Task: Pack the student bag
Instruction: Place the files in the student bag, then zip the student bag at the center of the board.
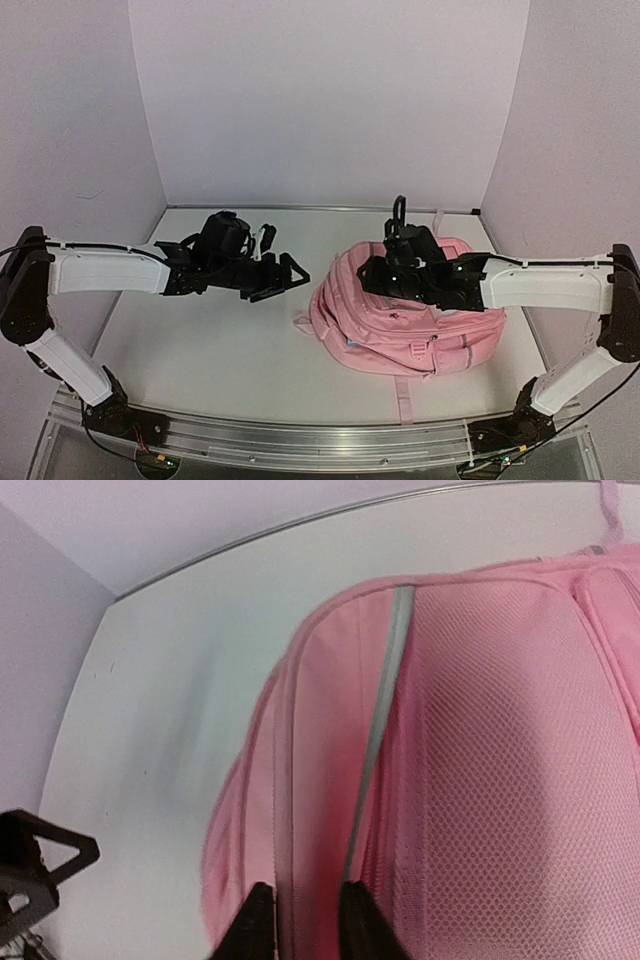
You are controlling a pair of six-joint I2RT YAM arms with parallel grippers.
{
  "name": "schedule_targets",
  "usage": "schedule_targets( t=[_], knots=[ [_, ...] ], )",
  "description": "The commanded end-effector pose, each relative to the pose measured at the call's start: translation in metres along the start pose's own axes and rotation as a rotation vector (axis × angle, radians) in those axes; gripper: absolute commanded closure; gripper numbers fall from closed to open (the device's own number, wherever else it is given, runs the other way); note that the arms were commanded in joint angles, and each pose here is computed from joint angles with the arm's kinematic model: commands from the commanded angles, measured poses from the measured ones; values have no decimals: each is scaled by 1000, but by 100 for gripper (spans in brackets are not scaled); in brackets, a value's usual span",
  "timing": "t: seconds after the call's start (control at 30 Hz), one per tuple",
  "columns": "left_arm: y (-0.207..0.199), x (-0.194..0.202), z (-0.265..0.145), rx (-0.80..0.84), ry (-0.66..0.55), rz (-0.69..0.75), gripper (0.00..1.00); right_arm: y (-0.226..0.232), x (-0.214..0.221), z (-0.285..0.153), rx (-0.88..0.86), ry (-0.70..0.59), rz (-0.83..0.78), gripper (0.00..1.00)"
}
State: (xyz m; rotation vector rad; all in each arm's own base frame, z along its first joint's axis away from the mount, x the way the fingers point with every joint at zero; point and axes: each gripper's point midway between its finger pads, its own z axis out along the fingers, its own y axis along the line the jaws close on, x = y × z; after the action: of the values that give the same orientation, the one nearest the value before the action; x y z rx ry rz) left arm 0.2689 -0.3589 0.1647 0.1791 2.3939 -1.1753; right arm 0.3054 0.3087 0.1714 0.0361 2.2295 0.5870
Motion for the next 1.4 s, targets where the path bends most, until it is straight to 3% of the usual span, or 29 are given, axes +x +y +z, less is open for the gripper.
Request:
schedule_targets(
  t=[0.0, 0.13, 0.37, 0.43, 0.67, 0.8, 0.9, 1.13, 1.37],
  knots=[
    [-14, -2, 16, 86, 28, -30, 16, 72, -45, -28, -167, -140, -27, 46],
    [-23, -2, 32, 139, 67, -12, 10, 58, -43, -38, -108, -125, -65, 28],
    [-8, 1, 65, 92, 120, -16, 9, 30, -28, -57, -61, -76, -54, 17],
    [-3, 1, 74, 74, 131, -18, 16, 23, -26, -65, -57, -70, -45, 17],
    [7, 0, 99, 68, 152, -54, 58, 14, -9, -89, -134, -9, -68, 19],
    [20, -5, 104, 69, 132, -101, 86, 15, 11, -98, -202, 68, -93, 28],
    [31, -16, 99, 90, 92, -150, 99, 4, 24, -96, -183, 103, -69, 32],
    [71, -86, 64, 107, -61, -141, 100, -20, 31, -85, -62, 95, -4, 28],
    [102, -154, 45, 128, -119, -30, 100, -25, 31, -71, 15, 97, -12, 27]
  ],
)
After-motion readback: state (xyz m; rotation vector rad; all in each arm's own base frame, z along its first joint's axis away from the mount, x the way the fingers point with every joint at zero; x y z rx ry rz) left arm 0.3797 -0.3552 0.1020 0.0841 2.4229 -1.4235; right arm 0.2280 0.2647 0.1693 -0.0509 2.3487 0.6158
